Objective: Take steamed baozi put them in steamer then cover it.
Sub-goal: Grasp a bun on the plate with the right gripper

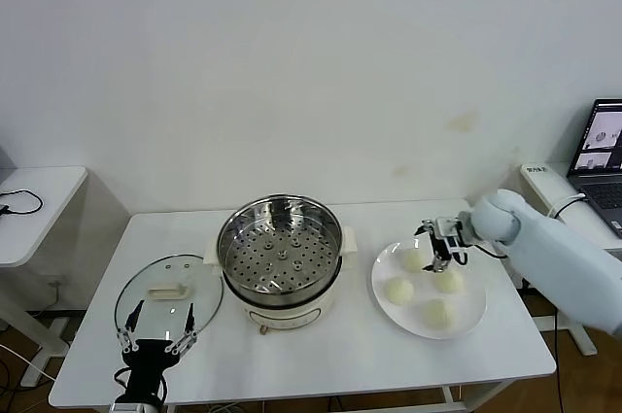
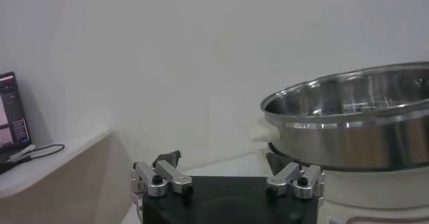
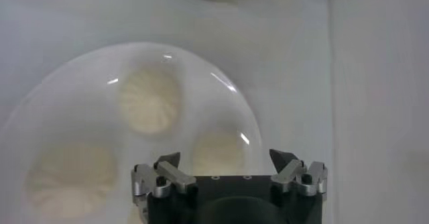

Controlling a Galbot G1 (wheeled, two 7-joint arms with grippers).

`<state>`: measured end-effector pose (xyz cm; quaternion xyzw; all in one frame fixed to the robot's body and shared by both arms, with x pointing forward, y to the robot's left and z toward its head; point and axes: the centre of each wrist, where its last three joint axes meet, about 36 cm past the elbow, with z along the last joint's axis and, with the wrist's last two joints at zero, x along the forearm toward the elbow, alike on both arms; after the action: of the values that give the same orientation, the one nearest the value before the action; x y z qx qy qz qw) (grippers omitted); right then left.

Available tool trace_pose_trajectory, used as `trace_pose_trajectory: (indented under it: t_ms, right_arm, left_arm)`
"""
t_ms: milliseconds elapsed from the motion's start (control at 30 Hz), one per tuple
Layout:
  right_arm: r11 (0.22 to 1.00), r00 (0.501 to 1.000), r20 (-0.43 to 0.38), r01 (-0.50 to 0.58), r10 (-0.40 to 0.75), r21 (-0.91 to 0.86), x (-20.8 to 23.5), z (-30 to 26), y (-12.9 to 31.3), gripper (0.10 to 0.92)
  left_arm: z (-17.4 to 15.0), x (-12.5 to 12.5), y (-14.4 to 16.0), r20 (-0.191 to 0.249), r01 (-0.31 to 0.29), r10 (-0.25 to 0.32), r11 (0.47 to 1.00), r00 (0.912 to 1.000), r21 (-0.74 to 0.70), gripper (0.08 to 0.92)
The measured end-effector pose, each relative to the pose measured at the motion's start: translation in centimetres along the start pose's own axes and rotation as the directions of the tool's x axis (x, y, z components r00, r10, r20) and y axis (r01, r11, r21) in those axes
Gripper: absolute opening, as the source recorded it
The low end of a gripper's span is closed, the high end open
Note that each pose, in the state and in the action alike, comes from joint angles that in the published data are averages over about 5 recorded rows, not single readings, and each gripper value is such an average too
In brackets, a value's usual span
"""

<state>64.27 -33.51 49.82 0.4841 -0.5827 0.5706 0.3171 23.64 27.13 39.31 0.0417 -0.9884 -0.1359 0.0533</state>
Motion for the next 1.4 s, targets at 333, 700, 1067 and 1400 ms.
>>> trace_pose_trajectory:
  t_ms: [333, 700, 1067, 1400]
  right_arm:
    - [0.997, 0.994, -0.07, 0.081, -0.081, 0.003, -2.8, -0.1, -1.9, 0.823]
    - [0.993, 0.987, -0.108, 0.118, -0.117, 0.007, -5.5, -0.9, -2.8, 0.821]
    - [0.991, 0.984, -0.122, 0.133, -0.132, 0.003, -7.1, -1.8, -3.1, 0.725]
    - [0.99, 0.982, -0.127, 0.138, -0.137, -0.002, -7.3, -1.6, -3.4, 0.551]
  left_arm:
    - [-0.2, -0.1, 0.2, 0.006, 0.004, -0.004, 1.0, 1.0, -0.003, 0.823]
    - [-0.2, 0.0, 0.5, 0.011, 0.011, -0.011, 1.0, 0.9999, -0.008, 0.823]
    - [-0.2, -0.1, 0.5, 0.016, 0.015, -0.014, 1.0, 0.9998, -0.008, 0.823]
    - [-0.1, -0.1, 0.4, 0.017, 0.016, -0.016, 1.0, 0.9997, -0.006, 0.823]
